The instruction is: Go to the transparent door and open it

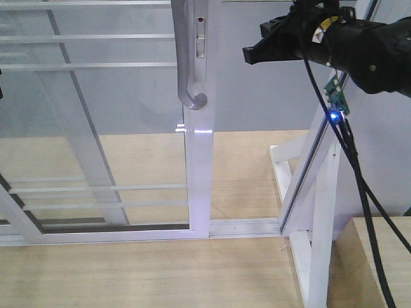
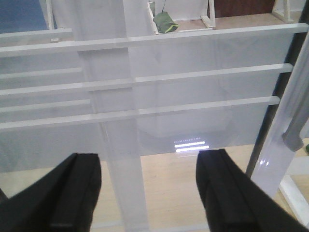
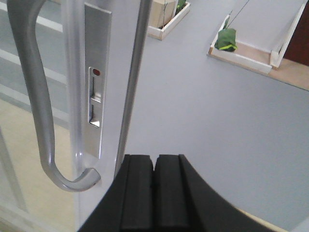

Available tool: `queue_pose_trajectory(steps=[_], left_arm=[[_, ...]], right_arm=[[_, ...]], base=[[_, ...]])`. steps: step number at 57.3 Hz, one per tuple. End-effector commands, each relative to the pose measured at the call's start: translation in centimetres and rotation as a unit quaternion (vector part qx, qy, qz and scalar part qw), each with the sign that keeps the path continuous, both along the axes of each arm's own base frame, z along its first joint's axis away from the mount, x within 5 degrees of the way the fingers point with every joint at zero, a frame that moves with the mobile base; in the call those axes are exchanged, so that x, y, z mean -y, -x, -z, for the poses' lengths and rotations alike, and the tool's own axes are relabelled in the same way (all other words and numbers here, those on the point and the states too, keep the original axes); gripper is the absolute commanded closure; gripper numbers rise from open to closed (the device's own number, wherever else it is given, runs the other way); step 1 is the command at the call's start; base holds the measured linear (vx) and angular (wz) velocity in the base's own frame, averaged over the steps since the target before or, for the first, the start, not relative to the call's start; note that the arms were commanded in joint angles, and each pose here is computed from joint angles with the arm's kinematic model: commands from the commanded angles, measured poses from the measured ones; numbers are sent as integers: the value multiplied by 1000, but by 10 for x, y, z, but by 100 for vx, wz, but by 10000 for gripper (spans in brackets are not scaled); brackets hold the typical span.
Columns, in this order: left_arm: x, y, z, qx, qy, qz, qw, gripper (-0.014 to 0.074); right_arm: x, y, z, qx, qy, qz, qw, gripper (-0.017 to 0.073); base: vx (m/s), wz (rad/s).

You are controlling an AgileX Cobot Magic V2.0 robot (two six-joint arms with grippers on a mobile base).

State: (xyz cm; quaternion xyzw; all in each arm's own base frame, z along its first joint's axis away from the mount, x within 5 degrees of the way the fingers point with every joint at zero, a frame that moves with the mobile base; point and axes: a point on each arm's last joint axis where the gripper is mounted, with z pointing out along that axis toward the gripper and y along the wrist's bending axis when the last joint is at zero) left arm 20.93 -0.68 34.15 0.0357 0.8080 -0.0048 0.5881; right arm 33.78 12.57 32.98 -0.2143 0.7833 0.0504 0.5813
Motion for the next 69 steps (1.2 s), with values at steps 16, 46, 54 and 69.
queue_pose_trajectory(steps=[16, 46, 54, 69], left_arm=[[-2, -42, 3, 60, -2, -19, 998, 52], [48, -128, 42, 44, 19, 36, 998, 101], [62, -145, 36, 58, 21, 51, 997, 101], [75, -172, 29, 76, 20, 64, 995, 101]], right_arm=[[38, 105, 12, 106, -33, -12, 994, 557], [45, 122, 25, 104, -33, -12, 994, 557], [44, 122, 25, 107, -33, -13, 994, 557], [44, 122, 24, 117, -23, -16, 993, 557]], base=[[0, 0], [0, 0], [0, 0], [0, 0]])
